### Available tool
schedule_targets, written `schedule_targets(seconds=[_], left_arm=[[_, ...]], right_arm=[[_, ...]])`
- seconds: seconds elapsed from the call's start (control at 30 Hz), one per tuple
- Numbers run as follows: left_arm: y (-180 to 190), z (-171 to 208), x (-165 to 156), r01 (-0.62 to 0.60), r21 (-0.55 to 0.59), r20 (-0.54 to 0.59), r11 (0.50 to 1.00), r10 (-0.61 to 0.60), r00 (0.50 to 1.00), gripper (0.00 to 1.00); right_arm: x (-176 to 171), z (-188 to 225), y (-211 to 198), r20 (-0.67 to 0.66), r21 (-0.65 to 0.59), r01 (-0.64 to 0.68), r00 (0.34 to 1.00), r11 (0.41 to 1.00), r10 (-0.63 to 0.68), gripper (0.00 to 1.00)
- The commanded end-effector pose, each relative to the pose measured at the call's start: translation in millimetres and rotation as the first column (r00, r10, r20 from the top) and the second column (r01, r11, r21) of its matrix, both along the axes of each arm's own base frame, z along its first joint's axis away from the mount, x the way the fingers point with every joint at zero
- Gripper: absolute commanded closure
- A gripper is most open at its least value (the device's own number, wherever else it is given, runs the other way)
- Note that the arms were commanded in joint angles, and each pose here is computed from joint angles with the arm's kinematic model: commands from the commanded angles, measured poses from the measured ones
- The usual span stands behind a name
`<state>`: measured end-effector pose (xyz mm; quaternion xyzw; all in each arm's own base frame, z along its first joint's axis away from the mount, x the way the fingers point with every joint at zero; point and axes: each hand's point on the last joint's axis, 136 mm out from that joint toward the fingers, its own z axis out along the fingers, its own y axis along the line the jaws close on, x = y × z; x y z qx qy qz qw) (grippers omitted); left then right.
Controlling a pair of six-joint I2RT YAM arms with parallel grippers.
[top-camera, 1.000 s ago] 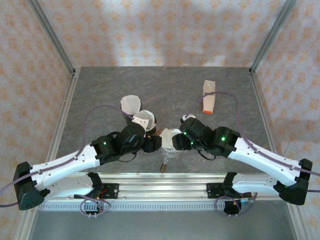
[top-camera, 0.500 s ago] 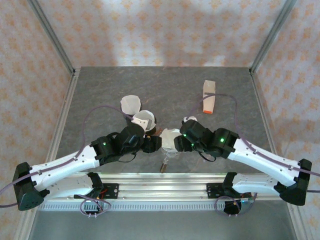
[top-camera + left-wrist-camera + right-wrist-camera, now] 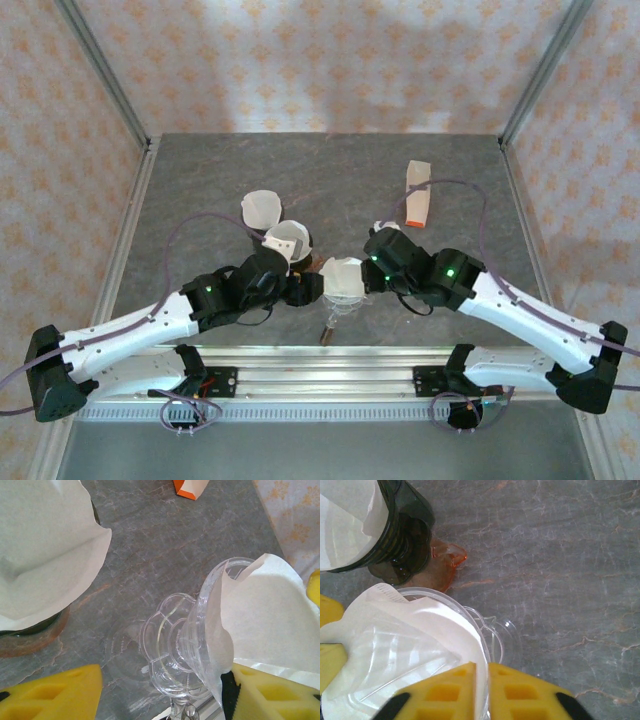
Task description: Place the coffee filter in the dripper
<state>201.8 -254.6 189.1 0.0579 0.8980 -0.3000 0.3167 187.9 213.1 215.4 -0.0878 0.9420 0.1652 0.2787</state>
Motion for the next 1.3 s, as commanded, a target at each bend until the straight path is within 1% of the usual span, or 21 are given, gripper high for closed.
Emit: schedule_targets(seconds=[0.0, 0.07, 0.1, 0.2, 0.3, 0.43, 0.57, 0.67, 0.8, 0.9, 1.2, 1.27], left_arm=[[1.5, 0.6, 1.4, -0.013, -0.007, 0.012, 1.0, 0.013, 1.0, 0.36], [1.4, 1.6, 1.0, -0.014, -0.013, 0.013, 1.0, 0.014, 1.0, 0.35], [1.6, 2.4, 1.0, -0.014, -0.016, 0.015, 1.0, 0.014, 1.0, 0.33], [-0.3, 11.9, -0.2, -0.006, -0.053, 0.029, 0.999, 0.008, 1.0, 0.26], [-0.9, 20.7, -1.0, -0.001, -0.087, 0.044, 0.996, 0.005, 0.999, 0.23], [-2.5, 25.2, -1.9, 0.01, -0.101, 0.053, 0.995, -0.005, 0.999, 0.24], [-3.1, 15.8, -2.2, 0.013, -0.079, 0.037, 0.997, -0.01, 0.999, 0.3], [-2.8, 7.4, -1.8, 0.009, -0.061, 0.024, 0.998, -0.007, 1.0, 0.31], [0.4, 2.0, -1.0, -0.009, -0.053, 0.021, 0.999, 0.01, 1.0, 0.3], [-1.2, 1.8, -1.9, -0.003, -0.065, 0.017, 0.998, 0.004, 1.0, 0.27], [-6.7, 20.3, -1.5, 0.007, -0.159, 0.058, 0.987, 0.002, 0.998, 0.23], [-7.4, 21.4, -0.3, 0.007, -0.158, 0.062, 0.987, 0.003, 0.998, 0.21]], right_arm=[[-0.7, 1.9, 2.1, -0.009, -0.016, -0.009, 1.0, 1.0, 0.009, 0.95], [-1.2, -2.9, 2.9, -0.019, -0.032, -0.011, 1.0, 0.999, 0.01, 0.98], [-1.3, -3.7, 3.3, -0.02, -0.035, -0.012, 1.0, 0.999, 0.012, 0.98], [-1.6, -4.2, 3.5, -0.017, -0.04, -0.011, 1.0, 0.999, 0.011, 0.98], [-1.6, -2.0, 3.4, -0.012, -0.041, -0.012, 1.0, 0.999, 0.011, 0.98], [-1.9, -0.2, 3.3, -0.008, -0.042, -0.01, 1.0, 0.999, 0.01, 0.98], [-2.4, 0.1, 3.5, -0.008, -0.039, -0.007, 1.0, 0.999, 0.007, 0.98], [-3.1, -0.5, 3.9, -0.01, -0.039, -0.008, 1.0, 0.999, 0.008, 0.98], [-4.0, -0.7, 4.2, -0.011, -0.037, -0.008, 1.0, 0.999, 0.007, 0.98], [-4.7, -2.0, 4.0, -0.014, -0.039, -0.007, 1.0, 0.999, 0.007, 0.98], [-4.5, -2.2, 3.0, -0.011, -0.033, 0.001, 1.0, 0.999, -0.002, 0.98], [-4.4, -2.0, 2.9, -0.01, -0.033, 0.002, 1.0, 0.999, -0.003, 0.98]])
